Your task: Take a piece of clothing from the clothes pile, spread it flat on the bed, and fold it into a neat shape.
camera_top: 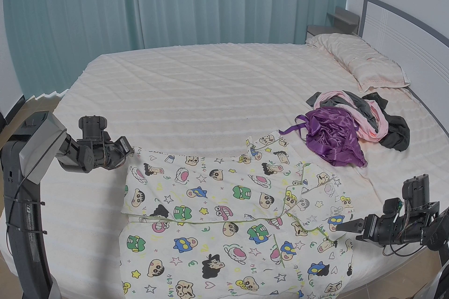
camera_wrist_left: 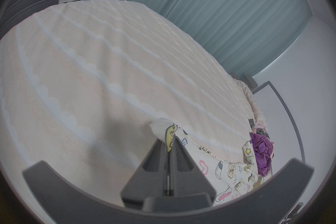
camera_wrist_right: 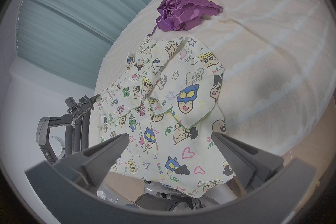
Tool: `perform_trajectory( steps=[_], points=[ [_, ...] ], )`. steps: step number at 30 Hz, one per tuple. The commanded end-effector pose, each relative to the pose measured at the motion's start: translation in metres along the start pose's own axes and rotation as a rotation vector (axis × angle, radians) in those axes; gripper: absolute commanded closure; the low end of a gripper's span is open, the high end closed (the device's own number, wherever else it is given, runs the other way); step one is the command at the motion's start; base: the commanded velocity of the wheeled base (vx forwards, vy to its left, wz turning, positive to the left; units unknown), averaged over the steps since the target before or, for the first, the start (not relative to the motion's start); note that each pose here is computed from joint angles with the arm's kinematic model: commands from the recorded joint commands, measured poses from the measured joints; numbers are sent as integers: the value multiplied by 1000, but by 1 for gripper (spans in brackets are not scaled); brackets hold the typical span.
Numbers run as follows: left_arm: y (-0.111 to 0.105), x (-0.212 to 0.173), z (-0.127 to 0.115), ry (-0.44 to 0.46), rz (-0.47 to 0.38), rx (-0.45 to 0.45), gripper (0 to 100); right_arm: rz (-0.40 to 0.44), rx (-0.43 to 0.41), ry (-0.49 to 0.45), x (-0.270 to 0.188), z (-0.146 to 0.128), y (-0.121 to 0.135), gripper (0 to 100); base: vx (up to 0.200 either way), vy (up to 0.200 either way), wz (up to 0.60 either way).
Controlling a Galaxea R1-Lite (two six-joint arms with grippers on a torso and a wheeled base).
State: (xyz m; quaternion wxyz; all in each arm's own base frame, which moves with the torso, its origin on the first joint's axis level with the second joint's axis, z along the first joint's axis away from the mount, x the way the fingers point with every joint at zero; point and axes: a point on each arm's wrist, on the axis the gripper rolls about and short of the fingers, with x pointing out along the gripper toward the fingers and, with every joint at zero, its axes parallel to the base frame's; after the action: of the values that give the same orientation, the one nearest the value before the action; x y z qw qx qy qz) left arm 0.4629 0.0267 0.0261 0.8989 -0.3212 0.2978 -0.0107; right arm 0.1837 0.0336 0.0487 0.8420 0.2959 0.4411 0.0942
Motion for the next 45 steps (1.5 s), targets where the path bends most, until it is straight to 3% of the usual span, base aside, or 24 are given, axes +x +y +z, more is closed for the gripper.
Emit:
perform_trajectory(
  steps=[1,13,14,20,27,33,38,42,43,45],
  points=[
    [5,-1,6,-16,6,-7,100,4,1,-2,0,0,1,0,0,0,0],
    [8,-1,10,-23,11,-14,100,4,0,-6,-1,1,1,0,0,0,0],
    [9,-1,9,-18,14,-16,0,6,0,-8,-1,1,1,0,0,0,0],
    [12,-8,7,7,38,-43,0,62,-27,-103,-3,19,12,0,0,0,0],
    [-3,-59,14,-2,27,-95,0,115,-66,-182,21,68,37,0,0,0,0],
    [-11,-125,-20,74,12,-118,0,143,-96,-230,80,122,56,0,0,0,0],
    [-16,-165,-48,83,-23,-173,0,137,-100,-204,122,161,74,0,0,0,0],
    [-15,-175,-60,77,-23,-235,0,127,-106,-141,156,169,87,0,0,0,0],
    [-11,-177,-67,78,-17,-242,0,122,-124,-109,184,162,94,0,0,0,0],
    [-7,-178,-74,79,-14,-242,0,87,-142,-125,210,158,101,0,0,0,0]
  ],
)
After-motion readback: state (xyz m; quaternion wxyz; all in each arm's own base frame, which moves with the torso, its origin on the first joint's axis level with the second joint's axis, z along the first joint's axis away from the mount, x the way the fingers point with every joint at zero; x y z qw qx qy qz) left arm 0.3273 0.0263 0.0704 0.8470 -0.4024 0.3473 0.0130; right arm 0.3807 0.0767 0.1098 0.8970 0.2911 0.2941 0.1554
